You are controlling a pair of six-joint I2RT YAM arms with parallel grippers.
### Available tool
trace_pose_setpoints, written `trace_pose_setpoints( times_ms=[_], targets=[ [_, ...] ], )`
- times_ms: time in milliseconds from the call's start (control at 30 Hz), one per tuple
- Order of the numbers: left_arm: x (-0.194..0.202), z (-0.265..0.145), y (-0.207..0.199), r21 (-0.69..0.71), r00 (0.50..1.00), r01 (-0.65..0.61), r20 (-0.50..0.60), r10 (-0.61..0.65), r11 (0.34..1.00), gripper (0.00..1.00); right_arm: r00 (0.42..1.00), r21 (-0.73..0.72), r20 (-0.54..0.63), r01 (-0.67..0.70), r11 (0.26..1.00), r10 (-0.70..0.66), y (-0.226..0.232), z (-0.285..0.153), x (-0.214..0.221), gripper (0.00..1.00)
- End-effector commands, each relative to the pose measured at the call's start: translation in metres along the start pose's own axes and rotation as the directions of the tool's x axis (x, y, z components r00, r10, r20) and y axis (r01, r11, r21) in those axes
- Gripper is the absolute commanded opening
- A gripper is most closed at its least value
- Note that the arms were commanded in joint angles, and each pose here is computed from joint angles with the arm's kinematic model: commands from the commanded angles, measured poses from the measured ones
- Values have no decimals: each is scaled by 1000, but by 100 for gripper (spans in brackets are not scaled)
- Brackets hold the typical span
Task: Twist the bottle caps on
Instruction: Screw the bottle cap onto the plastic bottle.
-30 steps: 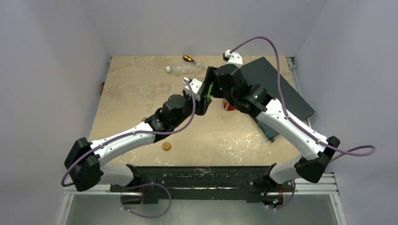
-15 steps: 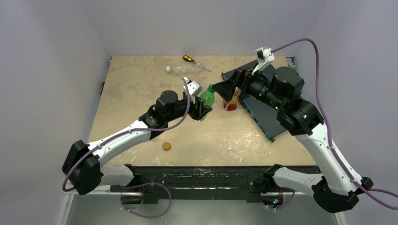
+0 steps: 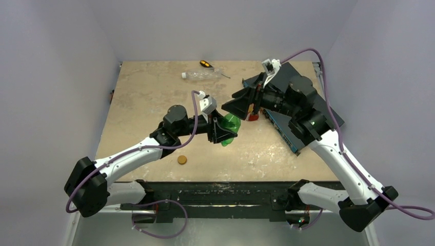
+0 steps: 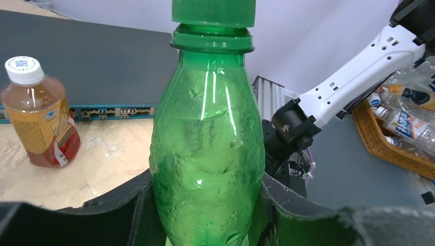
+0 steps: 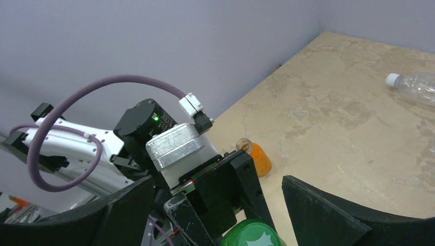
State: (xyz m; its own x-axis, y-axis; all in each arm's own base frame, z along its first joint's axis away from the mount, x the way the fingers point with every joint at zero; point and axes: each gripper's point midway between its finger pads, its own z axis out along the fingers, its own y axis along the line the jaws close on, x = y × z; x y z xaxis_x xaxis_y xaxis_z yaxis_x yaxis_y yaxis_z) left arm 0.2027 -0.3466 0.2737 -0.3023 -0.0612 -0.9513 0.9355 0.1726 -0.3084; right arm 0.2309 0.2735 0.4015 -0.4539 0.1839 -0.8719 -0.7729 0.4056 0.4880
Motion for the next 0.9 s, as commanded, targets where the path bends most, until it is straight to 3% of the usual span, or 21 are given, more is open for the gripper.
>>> trace_pose_setpoints(
  times_ms=[0,333,867],
  targets=[
    [-24,-3,-20,89,995,-19,100,10,996,0,997,-115,75,37,993,-29,26,-4,-17,99],
    [-31,-3,-25,110,992,-24,126,10,994,0,996,-114,79,39,993,-30,22,-2,-10,99],
    [-22,2,-5,54,989,66,126,-72,996,0,996,-189,78,62,980,-48,49,-8,-8,99]
  ],
)
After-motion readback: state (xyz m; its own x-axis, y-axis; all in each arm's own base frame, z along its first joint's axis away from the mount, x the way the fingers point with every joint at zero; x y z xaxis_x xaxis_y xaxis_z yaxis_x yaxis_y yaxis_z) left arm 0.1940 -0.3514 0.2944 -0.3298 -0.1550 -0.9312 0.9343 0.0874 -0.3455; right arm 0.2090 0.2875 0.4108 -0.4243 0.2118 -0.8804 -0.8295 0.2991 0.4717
